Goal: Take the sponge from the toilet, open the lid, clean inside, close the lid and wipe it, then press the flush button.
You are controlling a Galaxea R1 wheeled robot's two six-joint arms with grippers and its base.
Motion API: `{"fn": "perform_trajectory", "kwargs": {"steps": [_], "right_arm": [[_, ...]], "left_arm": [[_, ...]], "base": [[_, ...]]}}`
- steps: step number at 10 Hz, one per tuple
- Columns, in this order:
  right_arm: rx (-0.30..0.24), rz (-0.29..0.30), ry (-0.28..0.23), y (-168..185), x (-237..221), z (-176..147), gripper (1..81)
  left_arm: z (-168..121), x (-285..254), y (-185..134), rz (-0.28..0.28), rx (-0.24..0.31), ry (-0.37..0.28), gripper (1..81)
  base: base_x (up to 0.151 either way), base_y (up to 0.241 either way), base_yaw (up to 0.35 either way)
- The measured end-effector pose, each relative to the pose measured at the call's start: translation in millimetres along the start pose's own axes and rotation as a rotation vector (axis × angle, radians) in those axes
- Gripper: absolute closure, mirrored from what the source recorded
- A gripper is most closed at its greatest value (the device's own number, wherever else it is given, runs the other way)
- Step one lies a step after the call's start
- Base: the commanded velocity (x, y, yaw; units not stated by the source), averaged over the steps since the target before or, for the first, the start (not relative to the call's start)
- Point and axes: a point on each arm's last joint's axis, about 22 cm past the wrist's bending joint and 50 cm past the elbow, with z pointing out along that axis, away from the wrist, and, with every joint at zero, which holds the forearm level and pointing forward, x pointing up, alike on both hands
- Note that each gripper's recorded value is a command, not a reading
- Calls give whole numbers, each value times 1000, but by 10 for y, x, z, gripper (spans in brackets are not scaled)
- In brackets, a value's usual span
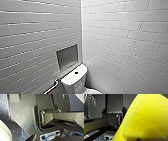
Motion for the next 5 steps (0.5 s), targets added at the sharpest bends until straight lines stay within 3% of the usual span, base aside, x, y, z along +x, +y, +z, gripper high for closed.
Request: {"fn": "perform_trajectory", "kwargs": {"steps": [5], "right_arm": [[16,-1,-3,-126,-26,27,811]], "left_arm": [[-2,4,-6,-36,0,0,10]], "base": [[0,0,0]]}}
